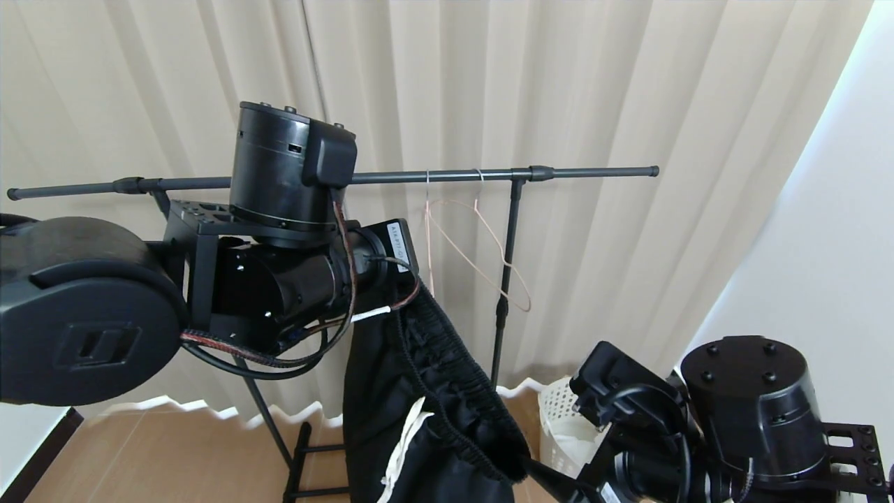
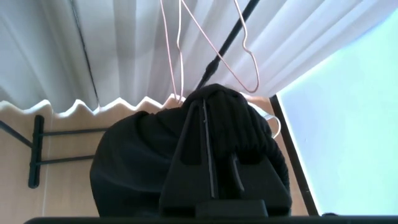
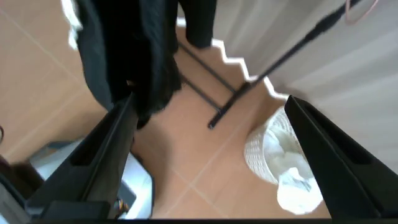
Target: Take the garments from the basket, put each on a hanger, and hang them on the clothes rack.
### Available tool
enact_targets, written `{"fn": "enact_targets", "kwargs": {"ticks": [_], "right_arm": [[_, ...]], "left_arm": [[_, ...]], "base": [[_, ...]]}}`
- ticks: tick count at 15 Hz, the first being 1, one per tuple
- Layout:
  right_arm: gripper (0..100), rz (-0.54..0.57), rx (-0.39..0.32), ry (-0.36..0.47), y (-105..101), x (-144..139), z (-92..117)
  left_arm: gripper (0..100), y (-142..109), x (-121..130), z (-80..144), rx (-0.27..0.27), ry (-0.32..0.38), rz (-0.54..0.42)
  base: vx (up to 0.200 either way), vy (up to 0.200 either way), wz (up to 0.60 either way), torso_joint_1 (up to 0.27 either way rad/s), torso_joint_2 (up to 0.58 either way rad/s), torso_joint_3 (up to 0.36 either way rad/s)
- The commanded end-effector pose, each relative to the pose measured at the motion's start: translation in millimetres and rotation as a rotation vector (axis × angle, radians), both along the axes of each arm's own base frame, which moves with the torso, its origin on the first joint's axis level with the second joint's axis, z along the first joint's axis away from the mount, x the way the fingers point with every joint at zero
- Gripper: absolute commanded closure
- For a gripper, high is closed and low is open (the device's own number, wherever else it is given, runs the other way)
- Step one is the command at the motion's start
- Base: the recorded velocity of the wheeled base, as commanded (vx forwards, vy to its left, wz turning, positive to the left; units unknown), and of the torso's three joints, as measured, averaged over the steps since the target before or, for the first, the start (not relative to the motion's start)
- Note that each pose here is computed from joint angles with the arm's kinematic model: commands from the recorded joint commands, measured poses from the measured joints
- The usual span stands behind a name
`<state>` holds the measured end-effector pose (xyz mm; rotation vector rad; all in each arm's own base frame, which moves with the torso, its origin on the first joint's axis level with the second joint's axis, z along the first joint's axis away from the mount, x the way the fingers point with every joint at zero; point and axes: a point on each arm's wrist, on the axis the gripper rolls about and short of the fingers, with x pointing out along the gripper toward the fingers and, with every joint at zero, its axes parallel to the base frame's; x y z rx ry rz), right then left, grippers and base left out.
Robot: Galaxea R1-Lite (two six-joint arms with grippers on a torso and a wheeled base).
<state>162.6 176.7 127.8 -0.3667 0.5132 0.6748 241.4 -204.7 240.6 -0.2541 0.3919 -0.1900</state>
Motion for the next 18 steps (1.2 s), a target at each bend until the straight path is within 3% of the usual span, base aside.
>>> {"fn": "enact_targets", "kwargs": {"ticks": [1,3,5,13,18], "right_arm": [[0,0.014,0.014,0.004,6,2,-12],[0,0.004,0.087,-0.007,12,5,-15],[0,-0.002,0.116,-0.013,14,6,-15],[0,-0.016,0.095,0.008,18,13,-26],[0,-0.018,0.095,0.001,27,21,-45]], "left_arm": [[100,-6,-4,-8,0.020,0.018,-0.022],[100,-10,-10,-10,0.029,0.024,-0.046],[100,-13,-13,-12,0.035,0.029,-0.059],[100,-17,-20,-13,0.036,0.032,-0.086],[100,-15,-30,-7,0.024,0.021,-0.110]], "base": [[0.000,0.000,0.00,0.000,0.00,0.000],[0.000,0.000,0.00,0.000,0.00,0.000],[0.000,0.000,0.00,0.000,0.00,0.000],[0.000,0.000,0.00,0.000,0.00,0.000],[0.000,0.000,0.00,0.000,0.00,0.000]]}}
